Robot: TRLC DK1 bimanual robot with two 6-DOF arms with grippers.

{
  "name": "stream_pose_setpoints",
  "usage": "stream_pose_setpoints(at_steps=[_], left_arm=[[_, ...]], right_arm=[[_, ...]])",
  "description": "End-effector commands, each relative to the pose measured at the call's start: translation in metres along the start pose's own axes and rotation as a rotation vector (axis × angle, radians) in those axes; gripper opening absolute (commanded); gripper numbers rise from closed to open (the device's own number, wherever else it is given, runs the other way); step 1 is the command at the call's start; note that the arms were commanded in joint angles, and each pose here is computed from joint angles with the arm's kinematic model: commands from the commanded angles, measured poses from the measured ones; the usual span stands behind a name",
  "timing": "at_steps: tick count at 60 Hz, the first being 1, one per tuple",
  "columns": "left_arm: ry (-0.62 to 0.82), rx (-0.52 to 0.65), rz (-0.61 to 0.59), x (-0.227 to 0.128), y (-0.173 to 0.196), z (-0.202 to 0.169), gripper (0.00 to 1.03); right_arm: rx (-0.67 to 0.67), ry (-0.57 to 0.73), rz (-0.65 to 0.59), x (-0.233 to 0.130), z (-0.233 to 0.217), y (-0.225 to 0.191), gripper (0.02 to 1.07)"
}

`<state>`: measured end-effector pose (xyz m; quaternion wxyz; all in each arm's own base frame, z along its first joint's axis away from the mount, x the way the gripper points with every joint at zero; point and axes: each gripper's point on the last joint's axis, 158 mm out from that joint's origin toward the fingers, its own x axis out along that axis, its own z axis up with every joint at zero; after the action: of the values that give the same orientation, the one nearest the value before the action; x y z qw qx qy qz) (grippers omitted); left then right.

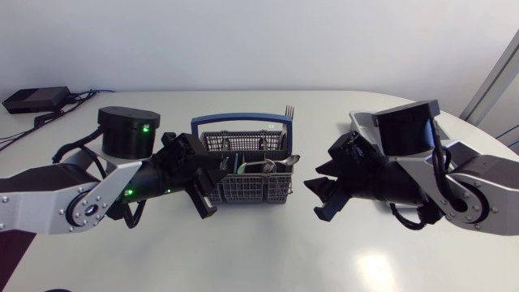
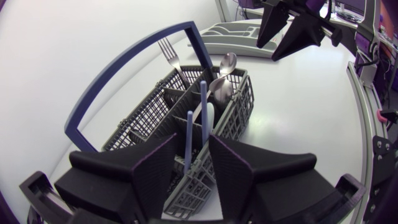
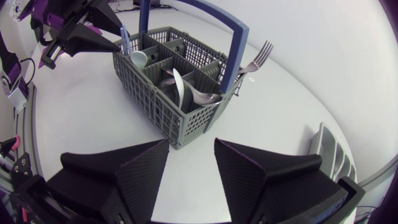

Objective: Unload the cutlery basket into the drawer organizer.

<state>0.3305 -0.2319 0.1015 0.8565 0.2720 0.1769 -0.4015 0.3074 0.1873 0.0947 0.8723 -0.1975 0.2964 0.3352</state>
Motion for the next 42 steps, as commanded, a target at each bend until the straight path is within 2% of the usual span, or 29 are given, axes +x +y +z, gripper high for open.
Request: stream_pose_setpoints(at_steps=[1, 13, 19, 34, 42], left_arm=[[-0.003, 0.025, 0.000, 0.006, -0.003, 0.001, 0.32], [-0.013, 0.030, 0.028, 0.006, 0.001, 0.001, 0.04], [-0.021, 0.022, 0.040, 0.000, 0.004, 0.001, 0.04], [-0.115, 0.003, 0.106, -0.035, 0.024, 0.030, 0.04], [-0.190, -0.068, 0.081, -0.060, 0.033, 0.057, 0.04]], right_arm=[[0.018, 0.030, 0.012, 0.003, -0.012, 0.006, 0.57], [0.015, 0.029, 0.015, 0.003, -0.011, 0.008, 0.57], [0.009, 0.028, 0.014, 0.003, -0.009, 0.010, 0.57], [-0.005, 0.029, 0.011, 0.002, -0.004, 0.017, 0.57], [-0.011, 0.029, 0.016, 0.000, -0.003, 0.023, 0.57]])
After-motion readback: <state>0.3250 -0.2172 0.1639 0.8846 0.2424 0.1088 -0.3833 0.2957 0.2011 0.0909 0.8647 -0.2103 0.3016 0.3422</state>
